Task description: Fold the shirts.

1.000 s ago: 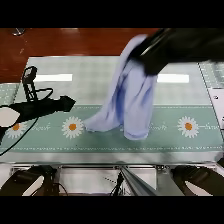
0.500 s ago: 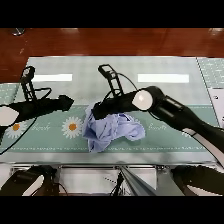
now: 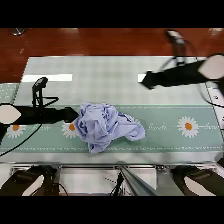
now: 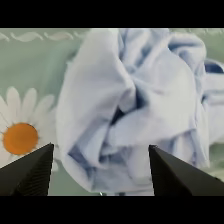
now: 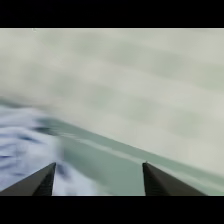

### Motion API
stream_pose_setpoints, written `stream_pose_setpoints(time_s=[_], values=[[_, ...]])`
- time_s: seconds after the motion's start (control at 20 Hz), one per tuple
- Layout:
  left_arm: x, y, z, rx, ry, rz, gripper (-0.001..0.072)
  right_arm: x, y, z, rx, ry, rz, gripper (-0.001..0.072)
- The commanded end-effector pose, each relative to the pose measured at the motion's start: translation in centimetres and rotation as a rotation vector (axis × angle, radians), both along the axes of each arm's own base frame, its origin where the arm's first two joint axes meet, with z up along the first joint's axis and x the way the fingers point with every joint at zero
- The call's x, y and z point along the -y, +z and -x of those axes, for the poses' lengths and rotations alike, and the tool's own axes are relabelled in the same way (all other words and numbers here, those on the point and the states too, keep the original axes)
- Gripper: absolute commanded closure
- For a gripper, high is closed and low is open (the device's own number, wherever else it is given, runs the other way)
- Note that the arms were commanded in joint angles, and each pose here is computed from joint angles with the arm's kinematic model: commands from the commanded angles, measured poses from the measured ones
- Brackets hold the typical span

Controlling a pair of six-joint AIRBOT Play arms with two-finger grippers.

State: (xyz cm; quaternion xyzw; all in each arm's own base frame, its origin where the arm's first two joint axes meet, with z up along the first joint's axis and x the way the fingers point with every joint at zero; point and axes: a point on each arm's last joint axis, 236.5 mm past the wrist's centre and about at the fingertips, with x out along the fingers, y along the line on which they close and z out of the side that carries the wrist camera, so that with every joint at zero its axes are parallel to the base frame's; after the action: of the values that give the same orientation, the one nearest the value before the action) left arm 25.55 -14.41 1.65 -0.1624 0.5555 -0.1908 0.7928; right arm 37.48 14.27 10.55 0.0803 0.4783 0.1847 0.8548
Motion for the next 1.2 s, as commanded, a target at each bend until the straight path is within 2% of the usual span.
stream_pose_setpoints(time_s=[0.0, 0.1, 0.2, 0.35, 0.45, 0.5, 0.55, 0.9, 1.15], values=[[2.4, 0.2, 0.8, -0.064, -0.058, 0.124, 0.0009, 15.9, -4.1, 4.6, -0.167, -0.447, 0.067, 0.0094], [4.8, -0.4, 0.2, -0.127, -0.081, 0.251, 0.0008, 15.3, -7.4, 6.7, -0.222, -0.505, -0.095, 0.0098], [6.9, -1.1, -1.3, -0.157, -0.069, 0.370, 0.0009, 12.5, -10.6, 8.9, -0.287, -0.457, -0.181, 0.0102], [7.6, -4.4, -1.8, -0.265, -0.057, 0.379, 0.0009, 9.1, -13.5, 11.2, -0.366, -0.367, -0.189, 0.0103], [9.0, -5.3, -1.2, -0.295, -0.133, 0.377, 0.0021, 6.9, -14.1, 11.8, -0.376, -0.305, -0.178, 0.0104], [9.8, -5.3, -1.4, -0.263, -0.183, 0.376, 0.0404, 5.7, -14.3, 12.1, -0.383, -0.269, -0.170, 0.0111], [10.2, -4.8, -2.1, -0.223, -0.209, 0.384, 0.0672, 4.4, -14.7, 12.6, -0.408, -0.239, -0.167, 0.0111], [9.6, -1.5, -4.6, -0.148, -0.219, 0.426, 0.0686, -0.9, -18.8, 15.6, -0.568, -0.070, -0.100, 0.0111], [9.6, -1.6, -4.7, -0.146, -0.217, 0.424, 0.0686, -4.5, -18.8, 16.3, -0.591, 0.016, -0.186, 0.0113]])
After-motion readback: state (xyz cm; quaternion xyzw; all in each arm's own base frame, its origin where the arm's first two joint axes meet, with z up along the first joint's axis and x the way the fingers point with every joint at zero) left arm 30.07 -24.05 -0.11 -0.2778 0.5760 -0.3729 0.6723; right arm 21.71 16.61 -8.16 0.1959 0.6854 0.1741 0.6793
